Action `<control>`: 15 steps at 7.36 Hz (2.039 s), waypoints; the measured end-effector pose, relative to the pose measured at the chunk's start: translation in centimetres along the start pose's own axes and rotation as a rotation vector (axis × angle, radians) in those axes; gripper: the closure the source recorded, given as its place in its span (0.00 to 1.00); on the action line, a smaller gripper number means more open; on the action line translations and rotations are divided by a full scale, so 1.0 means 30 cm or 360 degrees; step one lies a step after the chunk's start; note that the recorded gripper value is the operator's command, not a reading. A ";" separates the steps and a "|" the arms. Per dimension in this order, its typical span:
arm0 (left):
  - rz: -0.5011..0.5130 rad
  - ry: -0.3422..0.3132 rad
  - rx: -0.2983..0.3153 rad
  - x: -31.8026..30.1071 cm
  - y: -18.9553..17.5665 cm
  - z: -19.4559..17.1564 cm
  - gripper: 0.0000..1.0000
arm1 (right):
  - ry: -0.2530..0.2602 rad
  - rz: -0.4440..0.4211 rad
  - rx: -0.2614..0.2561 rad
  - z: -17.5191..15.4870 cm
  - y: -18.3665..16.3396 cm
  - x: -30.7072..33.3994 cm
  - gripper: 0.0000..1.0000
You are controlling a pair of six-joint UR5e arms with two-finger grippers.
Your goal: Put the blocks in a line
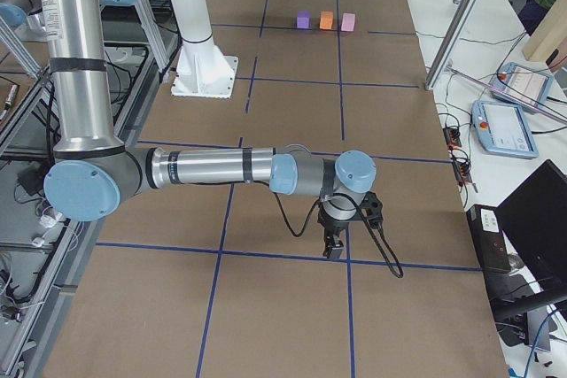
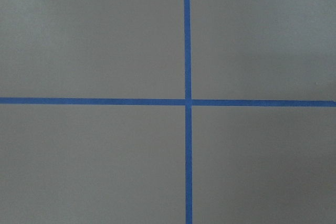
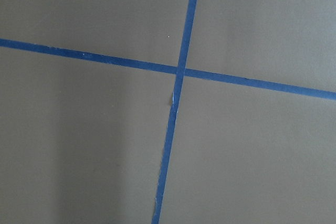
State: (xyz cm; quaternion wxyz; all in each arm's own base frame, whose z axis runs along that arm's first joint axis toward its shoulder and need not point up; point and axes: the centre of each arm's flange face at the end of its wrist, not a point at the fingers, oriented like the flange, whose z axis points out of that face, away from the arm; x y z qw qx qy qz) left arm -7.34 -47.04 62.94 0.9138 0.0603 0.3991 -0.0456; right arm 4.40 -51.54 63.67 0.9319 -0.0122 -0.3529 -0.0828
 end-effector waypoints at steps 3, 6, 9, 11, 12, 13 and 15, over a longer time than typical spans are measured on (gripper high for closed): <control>-0.0080 -0.0015 -0.0057 -0.009 0.028 -0.017 0.00 | 0.0000 0.0000 0.0000 0.000 0.000 0.000 0.00; -0.0088 -0.0020 -0.0062 -0.012 0.032 -0.016 0.00 | 0.0000 0.0000 0.0000 0.000 0.000 0.000 0.00; -0.0095 -0.0021 -0.0067 -0.018 0.034 -0.012 0.00 | 0.0000 0.0000 0.0000 0.000 0.000 0.000 0.00; -0.0103 -0.0021 -0.0067 -0.018 0.034 -0.012 0.00 | 0.0000 0.0000 0.0000 0.000 0.000 0.000 0.00; -0.0105 -0.0021 -0.0067 -0.018 0.034 -0.013 0.00 | 0.0000 0.0000 0.0000 0.000 0.000 0.000 0.00; -0.0104 -0.0021 -0.0064 -0.016 0.034 -0.016 0.00 | 0.0000 0.0000 0.0000 0.000 0.000 0.000 0.00; -0.0100 -0.0022 -0.0063 -0.016 0.033 -0.016 0.00 | 0.0000 0.0000 0.0000 0.000 0.000 0.000 0.00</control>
